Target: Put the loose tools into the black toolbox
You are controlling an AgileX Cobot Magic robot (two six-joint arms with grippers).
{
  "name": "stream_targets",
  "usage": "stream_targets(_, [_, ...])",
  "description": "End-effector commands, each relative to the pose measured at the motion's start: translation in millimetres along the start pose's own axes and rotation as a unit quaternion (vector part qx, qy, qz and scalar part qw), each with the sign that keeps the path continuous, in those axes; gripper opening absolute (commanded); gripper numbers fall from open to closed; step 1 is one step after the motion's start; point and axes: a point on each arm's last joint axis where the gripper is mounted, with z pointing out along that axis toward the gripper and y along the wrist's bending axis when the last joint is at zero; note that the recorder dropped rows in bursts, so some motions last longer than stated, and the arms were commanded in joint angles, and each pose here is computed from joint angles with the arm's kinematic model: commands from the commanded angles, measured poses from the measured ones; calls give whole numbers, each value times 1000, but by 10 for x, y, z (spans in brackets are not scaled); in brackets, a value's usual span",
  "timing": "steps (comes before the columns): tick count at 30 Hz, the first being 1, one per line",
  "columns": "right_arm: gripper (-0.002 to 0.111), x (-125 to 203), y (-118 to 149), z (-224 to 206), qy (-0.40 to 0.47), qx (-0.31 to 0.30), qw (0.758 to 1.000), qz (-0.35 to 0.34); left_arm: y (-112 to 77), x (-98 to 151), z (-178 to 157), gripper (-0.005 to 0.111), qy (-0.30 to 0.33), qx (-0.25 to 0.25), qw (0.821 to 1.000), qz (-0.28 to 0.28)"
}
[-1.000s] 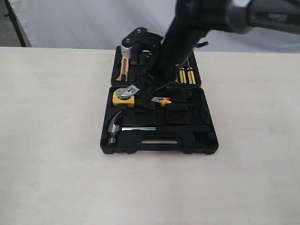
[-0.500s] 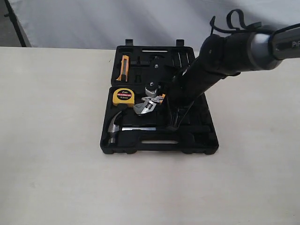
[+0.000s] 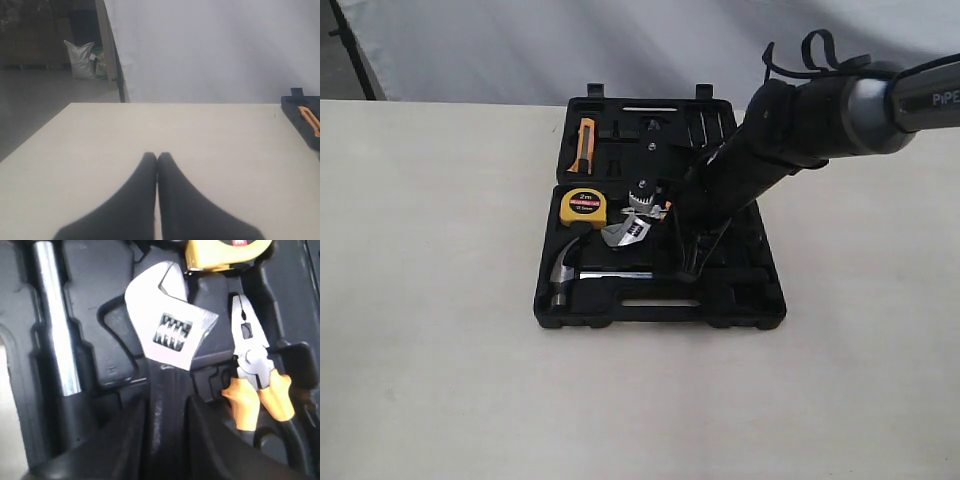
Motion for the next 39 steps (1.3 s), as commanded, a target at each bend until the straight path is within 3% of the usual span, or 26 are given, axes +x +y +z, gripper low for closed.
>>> stream_targets(1, [5, 36, -8, 89, 2, 3, 1000, 5, -3, 15, -8, 1, -3, 7, 1000, -11])
stream_targets(7, [56, 31, -39, 93, -2, 20, 1000, 7, -3, 15, -8, 1, -3, 7, 1000, -11])
stream_targets(10, [71, -23, -65, -28, -12, 32, 999, 13, -3, 15, -8, 1, -3, 7, 1000, -11])
stream_targets(16, [69, -176, -145, -433, -49, 74, 994, 61, -3, 15, -8, 1, -3, 7, 1000, -11])
stream_targets(19, [64, -204, -279, -691, -71, 90, 983, 147, -3, 15, -8, 1, -3, 7, 1000, -11])
stream_targets(26, [35, -106, -703, -1058, -49, 12, 940, 338, -3, 15, -8, 1, -3, 7, 1000, -11])
stream_targets(29, [25, -55, -748, -956, -37, 2, 946, 323, -3, 15, -8, 1, -3, 7, 1000, -11])
stream_targets(33, [33, 35, -594, -694, 12, -83, 973, 215, -3, 15, -8, 1, -3, 7, 1000, -11])
stream_targets(37, [54, 104, -602, -492, 19, -88, 975, 203, -3, 15, -8, 1, -3, 7, 1000, -11])
stream_targets(39, [57, 132, -620, -401, 20, -82, 975, 206, -3, 15, -8, 1, -3, 7, 1000, -11])
